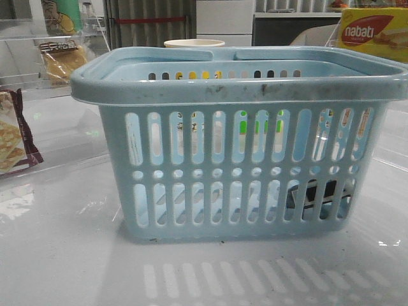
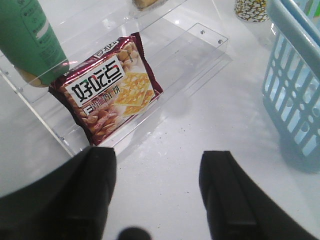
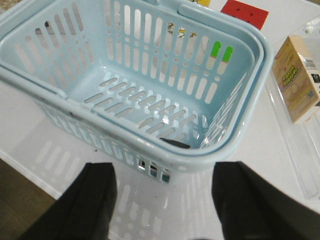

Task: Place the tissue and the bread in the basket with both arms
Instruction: 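Grasp the clear bag of yellow bread on the shelf with the left gripper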

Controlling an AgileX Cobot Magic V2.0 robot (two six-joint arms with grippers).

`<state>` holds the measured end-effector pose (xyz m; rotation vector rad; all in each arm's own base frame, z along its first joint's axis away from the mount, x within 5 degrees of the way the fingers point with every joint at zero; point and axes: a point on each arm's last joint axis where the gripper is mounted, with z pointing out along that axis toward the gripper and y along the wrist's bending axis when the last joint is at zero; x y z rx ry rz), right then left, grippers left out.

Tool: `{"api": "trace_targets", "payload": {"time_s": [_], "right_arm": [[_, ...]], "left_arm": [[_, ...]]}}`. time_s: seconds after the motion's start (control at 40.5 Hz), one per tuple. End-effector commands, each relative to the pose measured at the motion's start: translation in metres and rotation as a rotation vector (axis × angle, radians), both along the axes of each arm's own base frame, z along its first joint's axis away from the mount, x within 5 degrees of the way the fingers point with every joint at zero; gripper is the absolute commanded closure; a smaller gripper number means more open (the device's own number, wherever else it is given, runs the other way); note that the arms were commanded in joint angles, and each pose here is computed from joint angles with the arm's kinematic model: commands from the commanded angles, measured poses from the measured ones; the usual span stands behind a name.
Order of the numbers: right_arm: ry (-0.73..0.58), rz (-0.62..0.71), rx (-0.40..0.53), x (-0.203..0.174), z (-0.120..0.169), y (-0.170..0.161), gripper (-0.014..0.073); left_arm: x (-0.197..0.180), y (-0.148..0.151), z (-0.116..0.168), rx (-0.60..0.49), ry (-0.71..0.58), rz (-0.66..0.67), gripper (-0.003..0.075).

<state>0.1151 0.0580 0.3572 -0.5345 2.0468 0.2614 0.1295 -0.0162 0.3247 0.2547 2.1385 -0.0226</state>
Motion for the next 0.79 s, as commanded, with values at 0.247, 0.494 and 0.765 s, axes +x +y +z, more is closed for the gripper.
{"api": "trace_targets", "payload": {"time_s": [0.247, 0.494, 0.765], "right_arm": [[-0.102, 0.002, 0.035, -0.029, 0.003, -0.015, 0.0076], [-0.1, 0.002, 0.034, -0.029, 0.003, -0.015, 0.0076], [-0.1, 0.002, 0.034, -0.029, 0.003, -0.015, 0.0076]], "left_arm": [[0.005, -0.001, 0.018, -0.036, -0.134, 0.012, 0.023], [0.03, -0.003, 0.031, -0.044, -0.162, 0.017, 0.0078], [0.1, -0.01, 0.039, -0.032, -0.085, 0.019, 0.0078]]}}
